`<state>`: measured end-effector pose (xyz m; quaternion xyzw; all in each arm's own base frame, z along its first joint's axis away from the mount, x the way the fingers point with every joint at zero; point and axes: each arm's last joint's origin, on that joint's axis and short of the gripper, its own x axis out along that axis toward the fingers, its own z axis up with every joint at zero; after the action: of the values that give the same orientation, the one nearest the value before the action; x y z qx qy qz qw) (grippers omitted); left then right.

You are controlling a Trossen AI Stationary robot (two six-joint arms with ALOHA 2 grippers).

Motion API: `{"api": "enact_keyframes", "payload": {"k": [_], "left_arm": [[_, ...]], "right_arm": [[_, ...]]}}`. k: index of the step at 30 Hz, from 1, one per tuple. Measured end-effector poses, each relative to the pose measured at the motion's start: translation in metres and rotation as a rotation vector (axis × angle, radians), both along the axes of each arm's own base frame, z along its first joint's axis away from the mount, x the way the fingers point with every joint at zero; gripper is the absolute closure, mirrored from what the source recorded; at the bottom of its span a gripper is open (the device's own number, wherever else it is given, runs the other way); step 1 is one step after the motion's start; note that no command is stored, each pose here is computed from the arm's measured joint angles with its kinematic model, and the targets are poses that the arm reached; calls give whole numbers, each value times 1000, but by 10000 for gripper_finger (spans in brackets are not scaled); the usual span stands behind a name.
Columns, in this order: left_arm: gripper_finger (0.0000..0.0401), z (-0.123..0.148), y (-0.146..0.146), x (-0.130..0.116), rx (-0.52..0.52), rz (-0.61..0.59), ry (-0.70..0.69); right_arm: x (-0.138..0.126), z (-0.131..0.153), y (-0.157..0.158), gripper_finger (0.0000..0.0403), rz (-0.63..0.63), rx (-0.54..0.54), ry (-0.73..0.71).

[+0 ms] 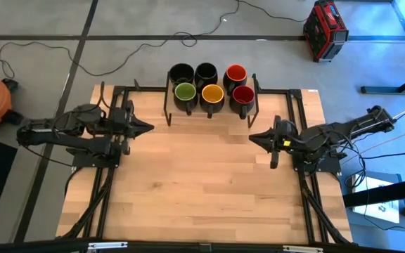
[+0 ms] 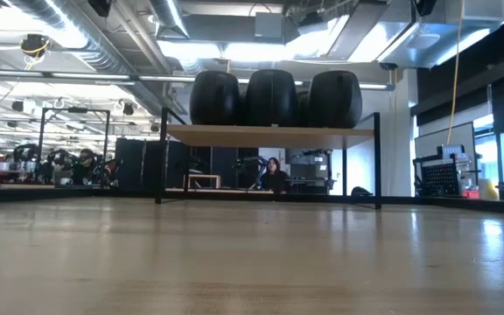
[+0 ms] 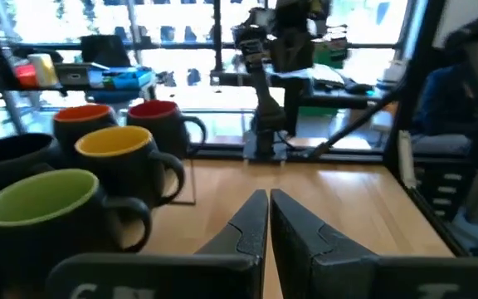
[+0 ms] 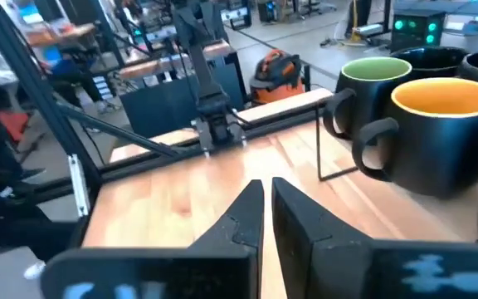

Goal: Place coffee mugs
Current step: Return to Home Position

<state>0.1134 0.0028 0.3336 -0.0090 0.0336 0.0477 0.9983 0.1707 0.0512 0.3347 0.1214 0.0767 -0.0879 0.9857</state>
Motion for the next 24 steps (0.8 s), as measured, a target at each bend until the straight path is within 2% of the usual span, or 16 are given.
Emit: {"api": "enact_keyframes", "payload": {"k": [8, 15, 19, 24], "left_arm": [[394, -22, -2, -16, 29, -59, -68], [394, -39, -2, -31, 30, -56, -108], [394, -46, -2, -36, 32, -56, -133], [394, -55, -2, -43, 33, -55, -154]], "right_arm": [[-22, -23, -7, 384, 61, -1, -48], [-31, -37, -12, 384, 37, -51, -51], [-34, -44, -12, 384, 79, -84, -47], [-39, -50, -12, 384, 128, -117, -110]]}}
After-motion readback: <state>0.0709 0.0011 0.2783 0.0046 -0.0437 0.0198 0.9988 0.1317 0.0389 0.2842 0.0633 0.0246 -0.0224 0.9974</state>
